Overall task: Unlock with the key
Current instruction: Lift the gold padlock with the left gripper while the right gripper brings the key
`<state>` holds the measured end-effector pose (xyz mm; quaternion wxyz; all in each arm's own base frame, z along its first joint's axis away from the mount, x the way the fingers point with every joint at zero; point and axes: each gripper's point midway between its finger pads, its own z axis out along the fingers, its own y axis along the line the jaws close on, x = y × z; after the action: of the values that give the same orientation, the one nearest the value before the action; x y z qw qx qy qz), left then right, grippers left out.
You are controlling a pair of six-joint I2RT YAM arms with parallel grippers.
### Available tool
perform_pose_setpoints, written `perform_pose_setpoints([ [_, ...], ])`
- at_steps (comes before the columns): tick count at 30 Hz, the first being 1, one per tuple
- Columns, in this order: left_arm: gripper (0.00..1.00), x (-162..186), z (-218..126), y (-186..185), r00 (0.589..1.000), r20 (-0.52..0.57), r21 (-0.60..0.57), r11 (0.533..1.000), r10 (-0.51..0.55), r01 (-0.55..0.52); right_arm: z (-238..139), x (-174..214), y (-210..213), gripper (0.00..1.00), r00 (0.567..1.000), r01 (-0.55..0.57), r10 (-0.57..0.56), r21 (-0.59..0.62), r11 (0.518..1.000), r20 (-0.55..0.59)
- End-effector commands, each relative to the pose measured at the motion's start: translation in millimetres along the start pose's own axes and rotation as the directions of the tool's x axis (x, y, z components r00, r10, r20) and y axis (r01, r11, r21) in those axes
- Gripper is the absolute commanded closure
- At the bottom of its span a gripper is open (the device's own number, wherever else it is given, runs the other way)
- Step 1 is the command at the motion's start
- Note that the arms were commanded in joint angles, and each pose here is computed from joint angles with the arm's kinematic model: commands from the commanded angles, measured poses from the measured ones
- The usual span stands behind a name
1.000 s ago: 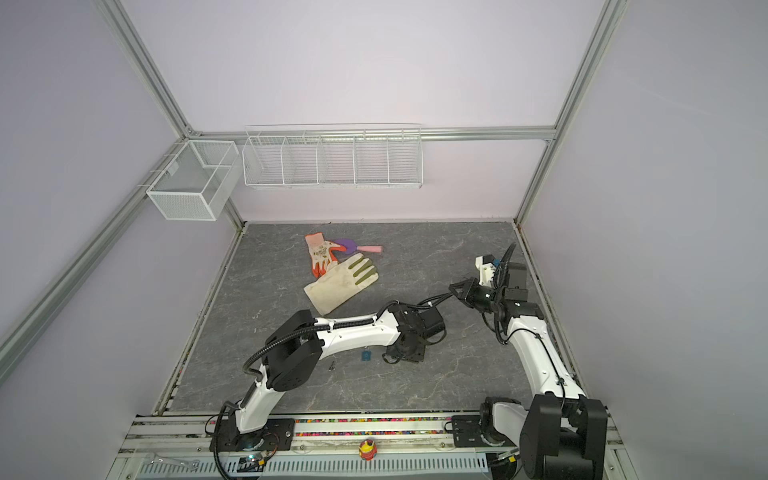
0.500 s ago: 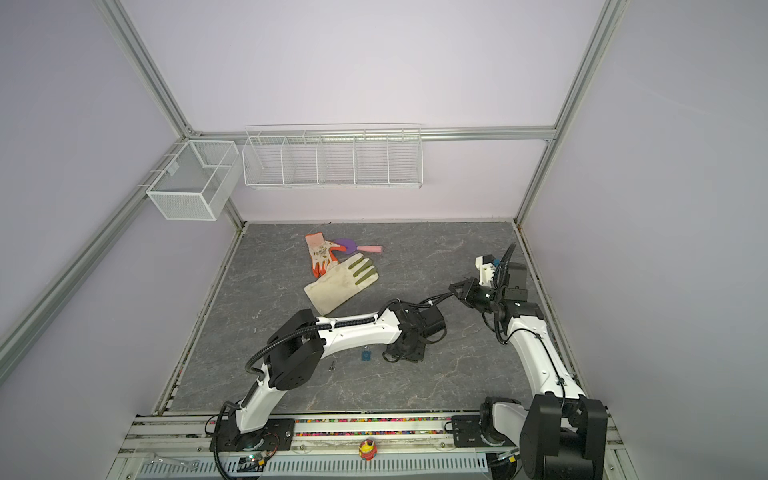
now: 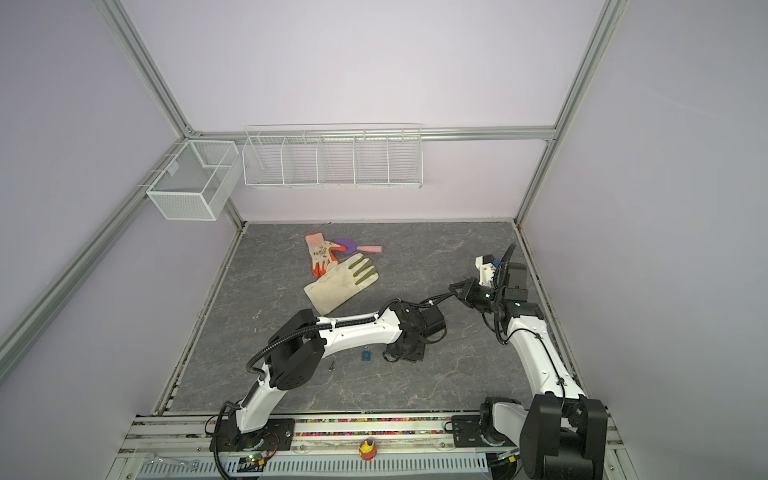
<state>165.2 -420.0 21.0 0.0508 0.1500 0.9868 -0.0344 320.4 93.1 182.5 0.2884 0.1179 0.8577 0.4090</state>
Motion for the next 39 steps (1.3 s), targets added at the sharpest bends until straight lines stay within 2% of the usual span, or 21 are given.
perform_pose_setpoints([
  [1,0.83,8,20,8,0.999,-0.038,-0.050,0.999,0.009,-0.011,1,0,2,0.94,1.000,0.001,-0.001,-0.013,1.000,-0.007],
  [6,1.00,-5,-1,7,0.999,0.042,-0.024,1.000,-0.003,0.004,1,2,2,0.94,1.000,-0.001,0.001,-0.014,1.000,-0.012],
  [12,1.00,-22,-30,12,0.992,0.123,0.014,0.999,-0.036,0.034,-1,6,-1,0.94,1.000,0.000,0.000,0.010,1.000,-0.023],
  [18,1.00,-45,-71,33,0.966,0.206,0.114,0.984,-0.158,0.136,-5,14,-4,0.94,0.999,0.001,0.002,0.058,0.998,-0.052],
  [22,1.00,-65,-103,56,0.927,0.274,0.150,0.964,-0.255,0.221,-1,25,-1,0.94,0.997,0.026,-0.019,0.091,0.996,-0.070],
  [28,1.00,-93,-137,84,0.851,0.351,0.218,0.918,-0.391,0.332,26,67,9,0.94,0.992,0.042,-0.032,0.085,0.995,-0.122],
  [30,1.00,-100,-145,89,0.825,0.363,0.248,0.899,-0.433,0.362,38,83,25,0.94,0.988,0.081,-0.074,0.041,0.996,-0.138],
  [35,1.00,-114,-162,98,0.752,0.407,0.300,0.853,-0.519,0.426,62,110,53,0.94,0.990,0.075,-0.083,-0.069,0.995,-0.114],
  [39,1.00,-120,-171,97,0.732,0.429,0.327,0.846,-0.529,0.420,71,125,85,0.94,0.983,0.147,-0.160,-0.149,0.978,-0.084],
])
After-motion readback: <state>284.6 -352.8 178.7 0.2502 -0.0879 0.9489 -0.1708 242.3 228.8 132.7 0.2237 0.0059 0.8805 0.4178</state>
